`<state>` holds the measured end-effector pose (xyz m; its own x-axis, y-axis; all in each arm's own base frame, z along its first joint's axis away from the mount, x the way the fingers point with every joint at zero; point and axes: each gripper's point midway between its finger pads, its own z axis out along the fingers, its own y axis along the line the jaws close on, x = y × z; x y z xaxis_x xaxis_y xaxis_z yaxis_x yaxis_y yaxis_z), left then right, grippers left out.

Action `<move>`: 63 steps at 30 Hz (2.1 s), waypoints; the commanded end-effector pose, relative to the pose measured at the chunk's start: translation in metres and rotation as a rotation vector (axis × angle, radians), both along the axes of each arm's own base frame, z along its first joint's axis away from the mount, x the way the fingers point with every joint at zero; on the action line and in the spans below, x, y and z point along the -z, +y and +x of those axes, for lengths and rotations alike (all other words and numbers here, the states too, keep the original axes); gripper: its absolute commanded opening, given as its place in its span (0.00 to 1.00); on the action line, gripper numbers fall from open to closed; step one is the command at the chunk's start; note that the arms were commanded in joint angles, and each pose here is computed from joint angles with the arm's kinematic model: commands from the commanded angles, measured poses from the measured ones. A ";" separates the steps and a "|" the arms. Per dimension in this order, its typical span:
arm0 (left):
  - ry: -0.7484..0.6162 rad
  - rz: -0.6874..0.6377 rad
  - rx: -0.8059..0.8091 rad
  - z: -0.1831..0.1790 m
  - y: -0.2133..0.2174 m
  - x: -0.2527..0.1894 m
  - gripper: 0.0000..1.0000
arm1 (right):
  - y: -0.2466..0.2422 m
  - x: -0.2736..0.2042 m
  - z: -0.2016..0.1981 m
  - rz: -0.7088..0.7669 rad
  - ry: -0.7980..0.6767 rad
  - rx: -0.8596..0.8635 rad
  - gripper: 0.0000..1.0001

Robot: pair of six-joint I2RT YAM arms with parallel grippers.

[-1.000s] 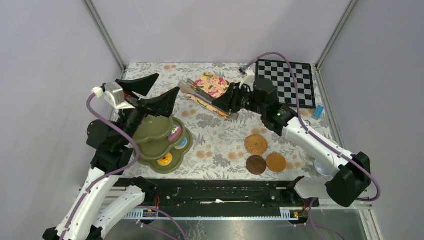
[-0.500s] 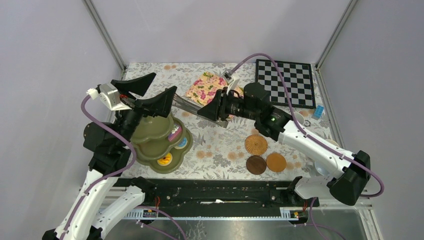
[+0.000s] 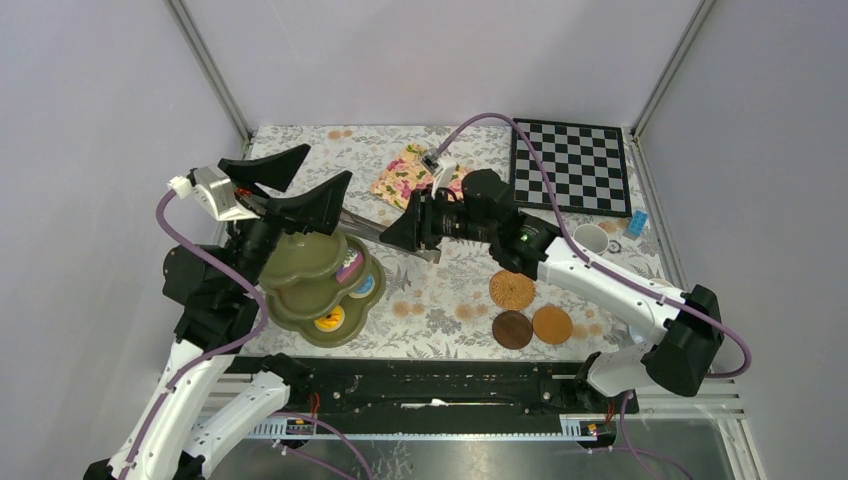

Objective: Serve the afternoon tea

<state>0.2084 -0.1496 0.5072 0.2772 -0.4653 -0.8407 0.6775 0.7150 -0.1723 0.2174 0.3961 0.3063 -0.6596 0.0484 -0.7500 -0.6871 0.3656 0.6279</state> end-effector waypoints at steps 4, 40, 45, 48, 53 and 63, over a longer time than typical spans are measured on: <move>-0.021 -0.013 -0.022 -0.004 0.006 -0.004 0.99 | 0.008 -0.036 0.006 0.058 -0.103 0.017 0.47; -0.024 -0.008 -0.039 -0.005 0.010 0.003 0.99 | -0.177 0.059 0.091 -0.443 -0.120 0.650 0.47; -0.015 -0.003 -0.041 -0.002 0.009 0.007 0.99 | -0.177 0.106 0.095 -0.551 0.030 0.593 0.50; -0.003 0.002 -0.035 0.000 0.006 0.012 0.99 | -0.177 0.118 0.100 -0.605 0.059 0.593 0.51; 0.011 0.008 -0.023 0.003 0.003 0.018 0.99 | -0.175 0.142 0.103 -0.696 0.124 0.568 0.52; 0.028 0.014 -0.013 0.008 0.001 0.024 0.99 | -0.154 0.149 0.112 -0.694 0.151 0.626 0.53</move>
<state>0.2156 -0.1489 0.4787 0.2443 -0.4341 -0.8671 0.6537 0.7342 -0.1834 0.3200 0.2262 0.1393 -0.7888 -0.0455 -0.6129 -0.1987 0.9626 0.1842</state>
